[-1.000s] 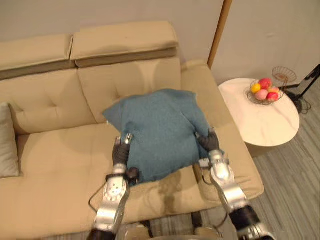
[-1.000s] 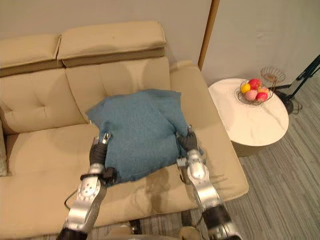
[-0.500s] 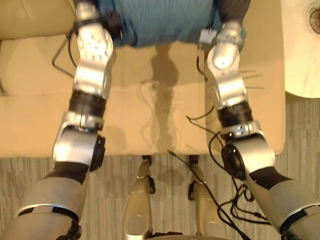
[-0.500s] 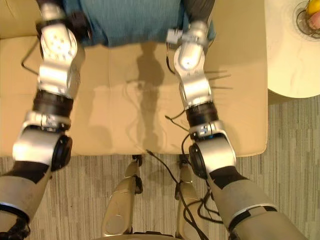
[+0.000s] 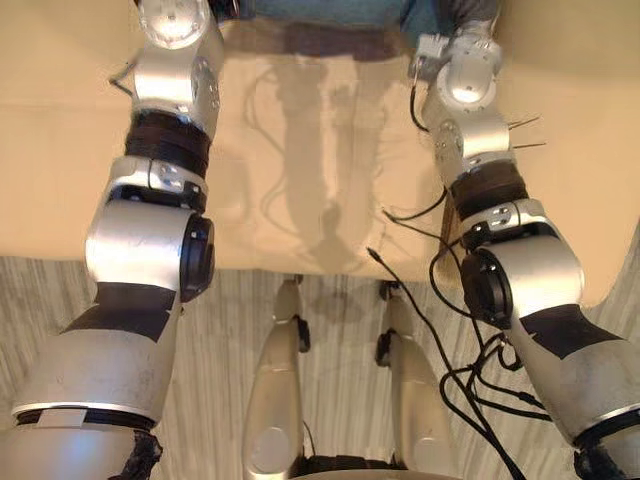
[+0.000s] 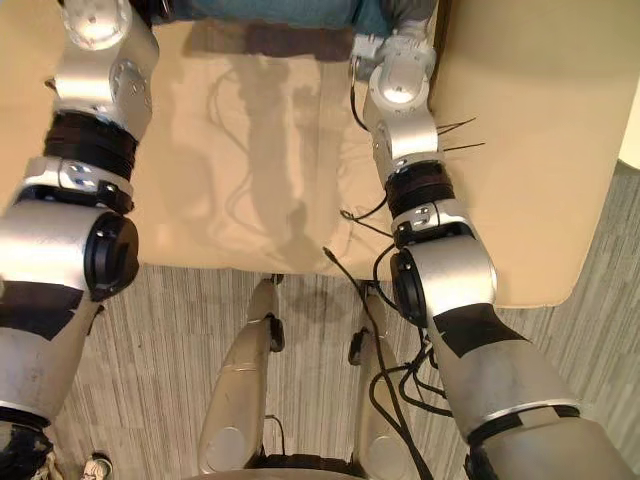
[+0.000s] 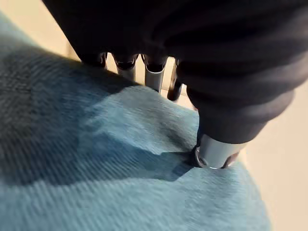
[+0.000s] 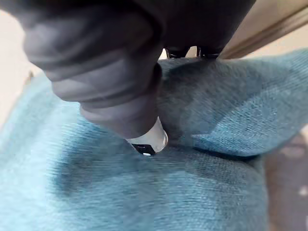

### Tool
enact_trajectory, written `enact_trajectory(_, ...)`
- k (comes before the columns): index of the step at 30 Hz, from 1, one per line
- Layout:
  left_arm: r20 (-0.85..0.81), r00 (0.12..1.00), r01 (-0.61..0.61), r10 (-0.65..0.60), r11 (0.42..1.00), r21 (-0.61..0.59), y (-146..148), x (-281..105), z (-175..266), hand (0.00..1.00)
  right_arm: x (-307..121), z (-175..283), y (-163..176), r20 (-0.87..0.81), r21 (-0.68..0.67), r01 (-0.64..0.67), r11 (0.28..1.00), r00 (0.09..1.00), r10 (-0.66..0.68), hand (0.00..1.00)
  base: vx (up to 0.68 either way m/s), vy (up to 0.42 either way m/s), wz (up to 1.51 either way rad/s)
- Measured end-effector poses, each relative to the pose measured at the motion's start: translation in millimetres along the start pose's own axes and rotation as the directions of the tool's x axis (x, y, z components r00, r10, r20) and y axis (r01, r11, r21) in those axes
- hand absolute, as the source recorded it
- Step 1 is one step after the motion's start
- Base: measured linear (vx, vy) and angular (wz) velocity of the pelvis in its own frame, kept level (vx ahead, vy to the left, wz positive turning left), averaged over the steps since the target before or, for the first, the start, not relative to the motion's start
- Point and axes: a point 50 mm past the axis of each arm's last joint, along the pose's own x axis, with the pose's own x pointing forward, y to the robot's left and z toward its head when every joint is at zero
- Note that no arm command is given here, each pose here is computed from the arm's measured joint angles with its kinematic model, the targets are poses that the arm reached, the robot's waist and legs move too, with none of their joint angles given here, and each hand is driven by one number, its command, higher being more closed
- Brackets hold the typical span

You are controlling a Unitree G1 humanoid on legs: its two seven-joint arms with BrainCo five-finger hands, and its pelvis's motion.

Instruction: Pick up cushions and gather them together orderly.

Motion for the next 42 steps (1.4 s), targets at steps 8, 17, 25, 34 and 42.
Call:
enact_trajectory(8,-0.155,0.988,0.011,0.003,0.996,0.087,31.6,-29.3,-68.0,0.0,-30.4,-50.3,-5.7,-0.079,-0.052,-0.088,0.995,0.993,0.084,0.0,-0.03,0.073,-0.11)
enact_trajectory(17,0.024,0.998,0.049,-0.053,0.987,0.156,81.7,-68.3,-61.4,0.0,-89.7,-77.0,-58.7,-0.016,-0.062,-0.106,0.992,0.994,0.105,0.0,-0.07,0.01,-0.06)
enact_trajectory(25,-0.493,0.87,0.093,0.02,0.974,0.204,160.5,-271.9,-172.2,0.0,-273.7,-183.9,-140.2,-0.549,-0.145,-0.237,0.961,0.827,0.121,0.0,0.07,-0.039,0.01)
enact_trajectory(34,-0.922,0.335,0.197,0.192,0.943,0.268,240.0,-452.8,-200.9,0.0,-435.5,-220.3,-222.9,-0.935,-0.201,-0.229,0.952,0.336,-0.117,0.0,0.07,0.007,-0.09)
enact_trajectory(42,-0.947,0.282,0.274,0.155,0.933,0.234,229.5,-461.6,-206.9,0.0,-448.6,-228.2,-207.6,-0.964,-0.128,-0.235,0.964,0.258,-0.065,0.0,-0.04,0.007,-0.04)
